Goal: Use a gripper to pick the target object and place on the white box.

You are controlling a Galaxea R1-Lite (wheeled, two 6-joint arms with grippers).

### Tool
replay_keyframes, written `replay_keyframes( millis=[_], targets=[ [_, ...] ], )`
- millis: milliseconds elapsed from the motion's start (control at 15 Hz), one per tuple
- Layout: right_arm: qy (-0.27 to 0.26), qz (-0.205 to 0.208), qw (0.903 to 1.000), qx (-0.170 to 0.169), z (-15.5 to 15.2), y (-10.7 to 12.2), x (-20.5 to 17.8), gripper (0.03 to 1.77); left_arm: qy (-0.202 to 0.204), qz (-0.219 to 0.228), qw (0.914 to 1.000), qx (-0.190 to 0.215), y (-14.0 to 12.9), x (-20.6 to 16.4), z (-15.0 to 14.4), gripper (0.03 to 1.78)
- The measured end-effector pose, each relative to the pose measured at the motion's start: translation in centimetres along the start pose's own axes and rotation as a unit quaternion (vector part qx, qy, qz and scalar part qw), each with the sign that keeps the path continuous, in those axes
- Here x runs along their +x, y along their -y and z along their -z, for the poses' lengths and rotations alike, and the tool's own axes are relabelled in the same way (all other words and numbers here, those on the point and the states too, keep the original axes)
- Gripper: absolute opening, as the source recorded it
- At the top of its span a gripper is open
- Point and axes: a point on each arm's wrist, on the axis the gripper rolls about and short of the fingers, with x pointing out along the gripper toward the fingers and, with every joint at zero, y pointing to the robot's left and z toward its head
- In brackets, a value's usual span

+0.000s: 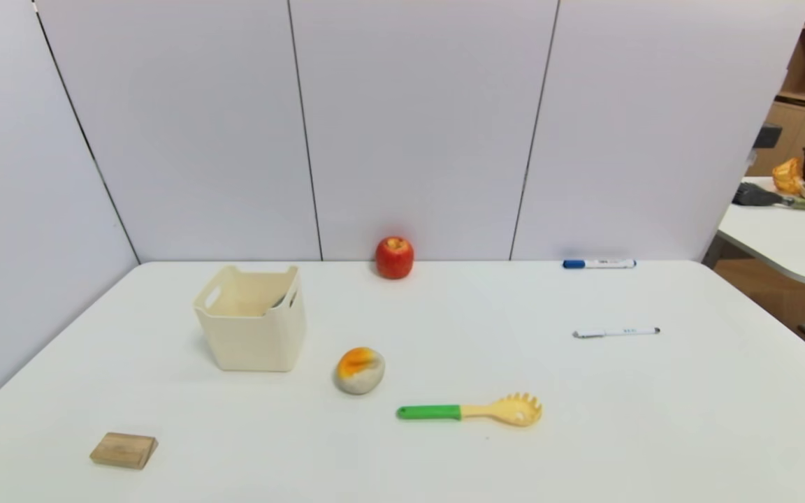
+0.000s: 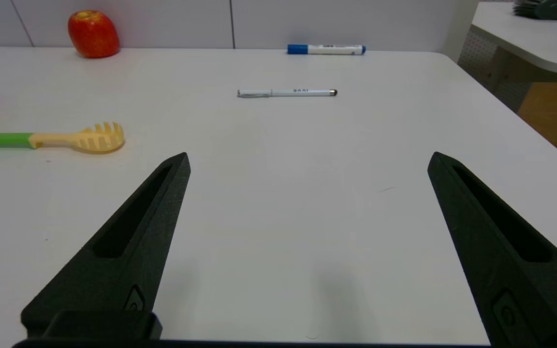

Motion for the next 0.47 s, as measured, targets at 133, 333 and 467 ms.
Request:
replay_keyframes(
  millis=[133,333,467],
  targets=[
    [0.000,0.000,1.0000,0.000,0.00,0.00,0.00,1.70,0.000,0.000,1.0000,0.000,0.00,0.00,0.00,1.69],
    [-0.001,0.000,1.0000,0.003,0.01,0.00,0.00,1.70,0.000,0.000,1.0000,0.000,0.00,0.00,0.00,1.69],
    [0.000,0.000,1.0000,0.003,0.00,0.00,0.00,1.70,0.000,0.000,1.0000,0.000,0.00,0.00,0.00,1.69]
  ],
)
